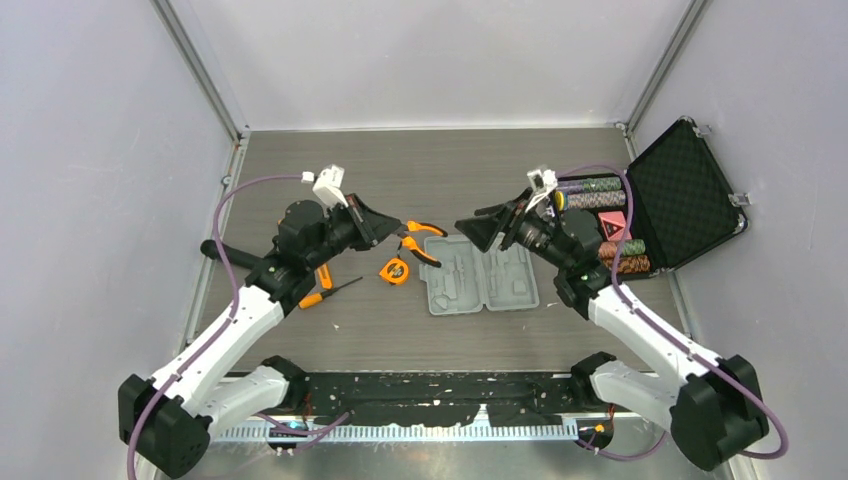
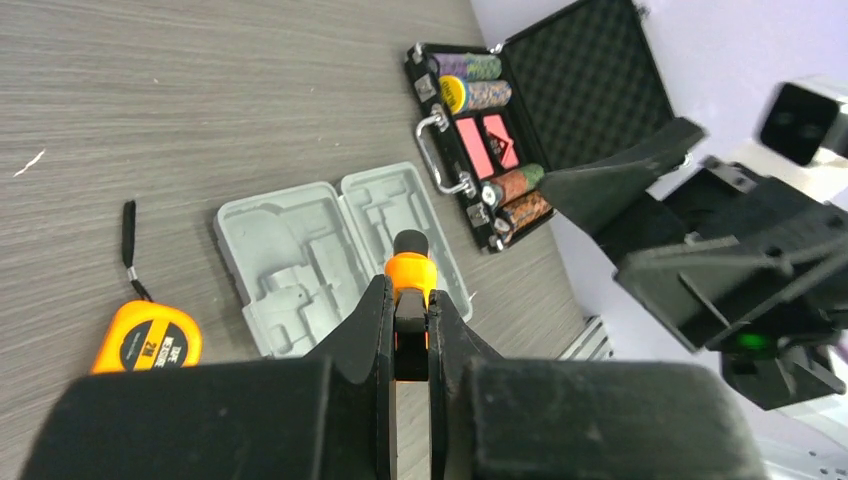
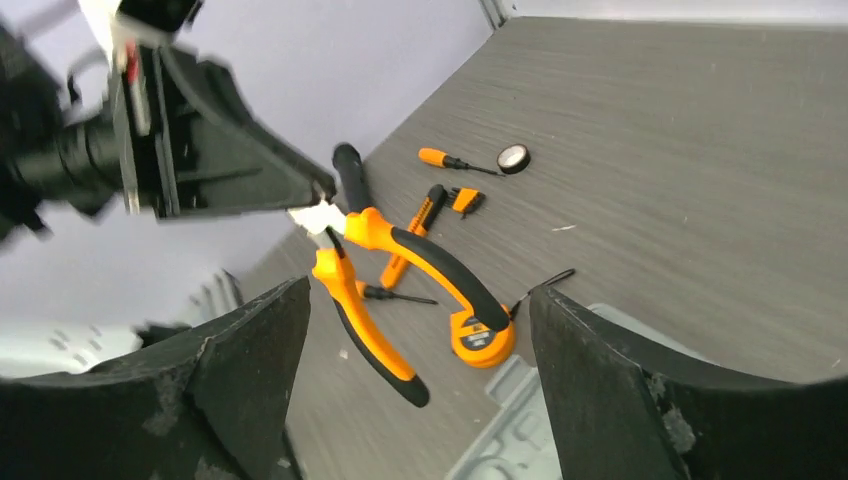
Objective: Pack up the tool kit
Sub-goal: Place the pliers in the toolbox.
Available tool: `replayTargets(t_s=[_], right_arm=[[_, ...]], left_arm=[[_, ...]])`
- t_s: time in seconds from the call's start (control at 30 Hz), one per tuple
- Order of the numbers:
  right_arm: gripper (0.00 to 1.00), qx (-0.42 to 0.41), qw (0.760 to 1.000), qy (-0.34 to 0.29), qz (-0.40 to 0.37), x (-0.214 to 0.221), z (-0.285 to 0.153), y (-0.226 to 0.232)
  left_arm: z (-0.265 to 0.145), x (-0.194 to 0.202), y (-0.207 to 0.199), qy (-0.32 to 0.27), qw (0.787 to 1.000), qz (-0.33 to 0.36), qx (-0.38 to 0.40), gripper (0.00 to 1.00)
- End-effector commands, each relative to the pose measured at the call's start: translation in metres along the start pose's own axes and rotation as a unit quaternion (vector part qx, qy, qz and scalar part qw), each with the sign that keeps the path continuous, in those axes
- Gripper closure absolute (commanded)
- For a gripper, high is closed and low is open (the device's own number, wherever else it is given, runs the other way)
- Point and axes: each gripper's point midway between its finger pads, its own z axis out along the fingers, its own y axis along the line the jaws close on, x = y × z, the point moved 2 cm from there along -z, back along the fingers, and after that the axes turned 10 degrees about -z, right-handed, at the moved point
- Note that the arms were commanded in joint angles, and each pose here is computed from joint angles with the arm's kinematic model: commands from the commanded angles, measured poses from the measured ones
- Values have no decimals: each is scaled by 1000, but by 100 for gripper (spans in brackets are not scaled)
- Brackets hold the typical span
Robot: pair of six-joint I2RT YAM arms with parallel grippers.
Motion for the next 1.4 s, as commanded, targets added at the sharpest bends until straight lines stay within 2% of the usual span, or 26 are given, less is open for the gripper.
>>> replayTargets(t_s=[0.0, 0.07, 0.1, 0.23, 0.3, 0.47, 0.77, 0.97, 1.1, 1.27, 1.37], right_arm=[[15, -35, 970, 24, -237, 7, 0, 23], [12, -57, 950, 25, -305, 17, 4, 38], [7, -67, 935, 25, -348, 19, 7, 43], [1, -106, 911, 27, -397, 30, 21, 72], [4, -114, 905, 35, -409, 38, 30, 78], [5, -108, 905, 46, -408, 49, 49, 83], [5, -56, 909, 95, -403, 78, 70, 55], [4, -50, 911, 113, -394, 99, 71, 44], [1, -58, 913, 116, -387, 105, 69, 45], [14, -59, 914, 116, -385, 102, 67, 47], [30, -61, 914, 121, -383, 103, 66, 48]], left_arm=[[-8, -5, -20, 31, 999, 38, 6, 100], [-9, -4, -22, 41, 998, 38, 3, 100], [-9, -3, -22, 47, 998, 37, 1, 100], [-9, -1, -23, 64, 997, 35, -6, 100], [-9, -1, -23, 66, 997, 32, -7, 100], [-10, 0, -25, 68, 997, 28, -4, 100], [-12, 2, -32, 77, 997, 22, 12, 100], [-13, 3, -37, 85, 996, 22, 21, 100], [-13, 3, -38, 88, 996, 25, 21, 100], [-12, 1, -34, 86, 996, 32, 6, 100], [-10, 0, -29, 87, 996, 31, -10, 100]])
